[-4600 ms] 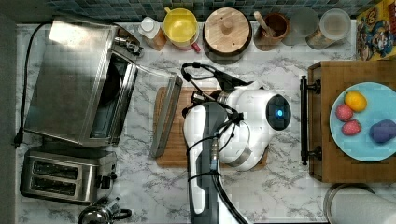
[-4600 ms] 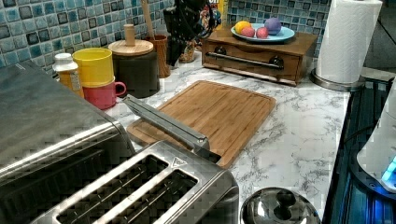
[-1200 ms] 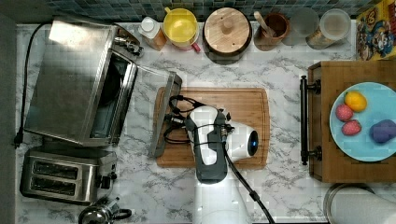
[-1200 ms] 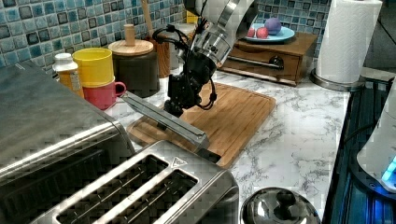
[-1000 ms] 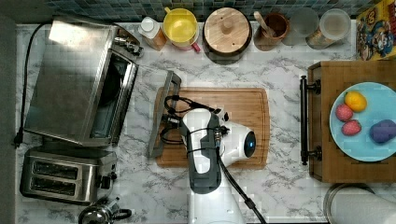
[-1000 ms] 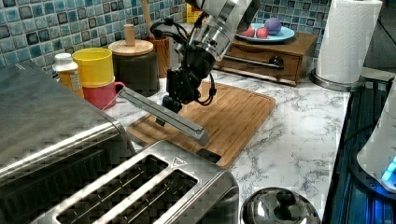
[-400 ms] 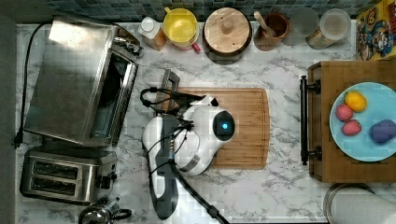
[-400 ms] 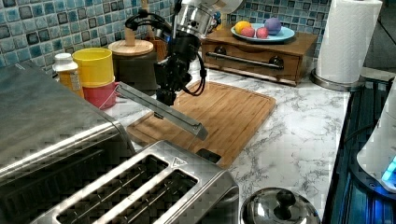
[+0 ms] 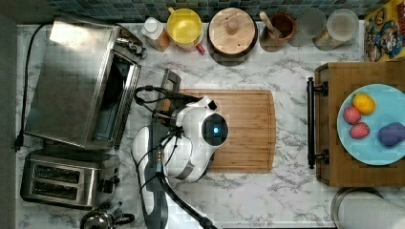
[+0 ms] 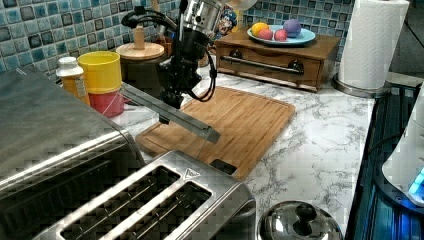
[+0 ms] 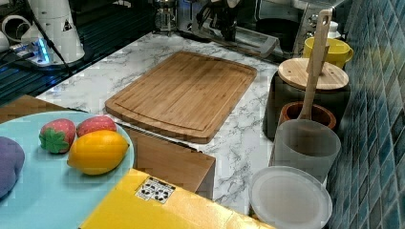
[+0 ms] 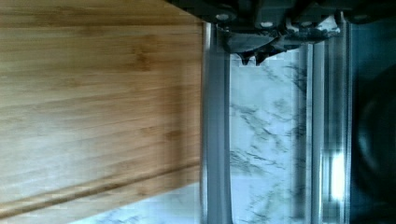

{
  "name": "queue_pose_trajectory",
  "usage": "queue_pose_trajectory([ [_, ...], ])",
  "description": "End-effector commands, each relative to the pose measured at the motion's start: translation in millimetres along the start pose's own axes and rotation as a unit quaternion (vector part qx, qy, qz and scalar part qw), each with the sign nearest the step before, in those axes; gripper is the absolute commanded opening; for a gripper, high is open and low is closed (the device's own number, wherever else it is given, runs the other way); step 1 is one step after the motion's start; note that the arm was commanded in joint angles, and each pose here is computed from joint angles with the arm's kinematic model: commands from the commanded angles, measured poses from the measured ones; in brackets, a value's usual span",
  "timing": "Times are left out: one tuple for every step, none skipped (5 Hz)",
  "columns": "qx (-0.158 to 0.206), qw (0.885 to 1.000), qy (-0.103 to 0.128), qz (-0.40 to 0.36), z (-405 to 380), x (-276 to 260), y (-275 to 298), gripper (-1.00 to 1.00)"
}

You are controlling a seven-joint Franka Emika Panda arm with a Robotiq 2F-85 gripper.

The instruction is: Close the oven.

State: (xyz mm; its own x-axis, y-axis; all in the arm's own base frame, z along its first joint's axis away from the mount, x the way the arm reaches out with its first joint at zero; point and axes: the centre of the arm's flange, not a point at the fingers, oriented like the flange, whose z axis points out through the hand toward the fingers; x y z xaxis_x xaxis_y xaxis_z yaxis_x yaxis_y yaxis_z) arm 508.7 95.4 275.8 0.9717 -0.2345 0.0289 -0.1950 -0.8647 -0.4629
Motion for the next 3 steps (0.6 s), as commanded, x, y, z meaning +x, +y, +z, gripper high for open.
queue_pose_trajectory([
  [0.038, 0.974, 0.098, -0.200, -80, -29, -259, -1.00],
  [-0.019, 0.968, 0.143, -0.206, -92, -41, -287, -1.00],
  [-0.091, 0.956, 0.191, -0.206, -107, -61, -329, -1.00],
])
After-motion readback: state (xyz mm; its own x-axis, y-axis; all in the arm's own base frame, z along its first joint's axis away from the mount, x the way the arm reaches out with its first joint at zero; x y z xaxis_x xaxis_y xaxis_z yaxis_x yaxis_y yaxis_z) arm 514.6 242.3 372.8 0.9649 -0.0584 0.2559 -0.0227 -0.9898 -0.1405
